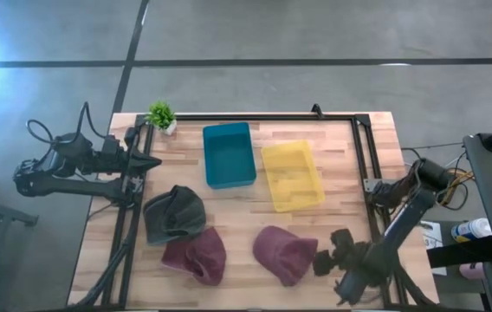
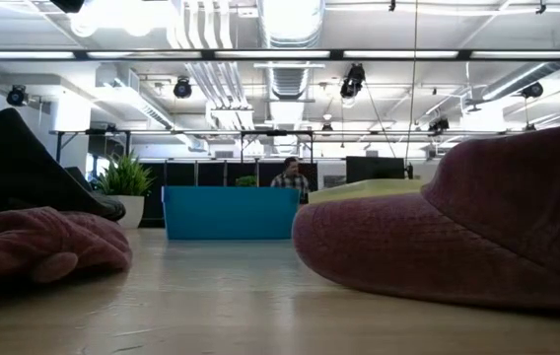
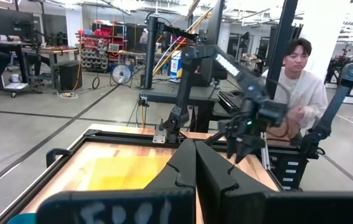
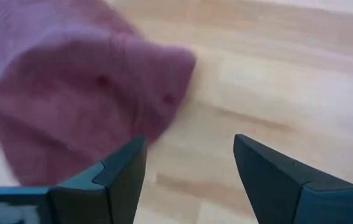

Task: Pick & Place hat
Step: Put the top red cap into the yellow bin

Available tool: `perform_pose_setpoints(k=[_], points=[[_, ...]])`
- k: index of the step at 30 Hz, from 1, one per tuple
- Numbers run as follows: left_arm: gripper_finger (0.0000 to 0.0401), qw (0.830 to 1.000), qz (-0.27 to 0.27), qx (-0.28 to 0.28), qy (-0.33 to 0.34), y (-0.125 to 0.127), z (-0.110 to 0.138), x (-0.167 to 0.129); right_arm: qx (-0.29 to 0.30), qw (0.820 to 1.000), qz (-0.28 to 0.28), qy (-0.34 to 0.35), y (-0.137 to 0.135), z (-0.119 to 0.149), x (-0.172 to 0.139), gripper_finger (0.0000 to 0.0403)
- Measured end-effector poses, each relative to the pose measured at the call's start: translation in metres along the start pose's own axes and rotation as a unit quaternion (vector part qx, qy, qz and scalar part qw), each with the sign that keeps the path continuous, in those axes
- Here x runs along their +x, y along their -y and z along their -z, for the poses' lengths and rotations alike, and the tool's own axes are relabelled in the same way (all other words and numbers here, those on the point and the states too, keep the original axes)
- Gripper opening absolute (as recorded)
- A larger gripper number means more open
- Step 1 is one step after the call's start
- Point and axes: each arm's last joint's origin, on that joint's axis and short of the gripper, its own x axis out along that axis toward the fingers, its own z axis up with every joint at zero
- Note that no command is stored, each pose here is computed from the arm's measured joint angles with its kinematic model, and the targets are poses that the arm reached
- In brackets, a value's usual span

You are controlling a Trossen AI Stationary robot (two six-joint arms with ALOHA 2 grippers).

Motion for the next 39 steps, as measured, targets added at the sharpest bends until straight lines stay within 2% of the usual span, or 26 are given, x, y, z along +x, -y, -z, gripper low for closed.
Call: perform_pose_setpoints(k=[5, 10, 16, 22, 32, 39], points=[[0.0000, 1.000, 0.000, 0.000, 0.000, 0.000, 0.000, 0.000, 0.018, 0.999, -0.036, -0.030, 0.028, -0.014, 0.028, 0.0235], [0.0000, 1.000, 0.000, 0.000, 0.000, 0.000, 0.000, 0.000, 0.031, 0.994, -0.106, -0.021, 0.037, -0.022, 0.045, 0.0235], [0.0000, 1.000, 0.000, 0.000, 0.000, 0.000, 0.000, 0.000, 0.029, 0.992, -0.119, -0.008, 0.048, -0.028, 0.059, 0.0235], [0.0000, 1.000, 0.000, 0.000, 0.000, 0.000, 0.000, 0.000, 0.025, 0.979, -0.201, -0.025, 0.045, -0.025, 0.066, 0.0235], [0.0000, 1.000, 0.000, 0.000, 0.000, 0.000, 0.000, 0.000, 0.019, 0.969, -0.244, -0.019, 0.056, -0.029, 0.082, 0.0235], [0.0000, 1.000, 0.000, 0.000, 0.000, 0.000, 0.000, 0.000, 0.002, 0.948, -0.317, -0.026, 0.057, -0.031, 0.088, 0.0235]])
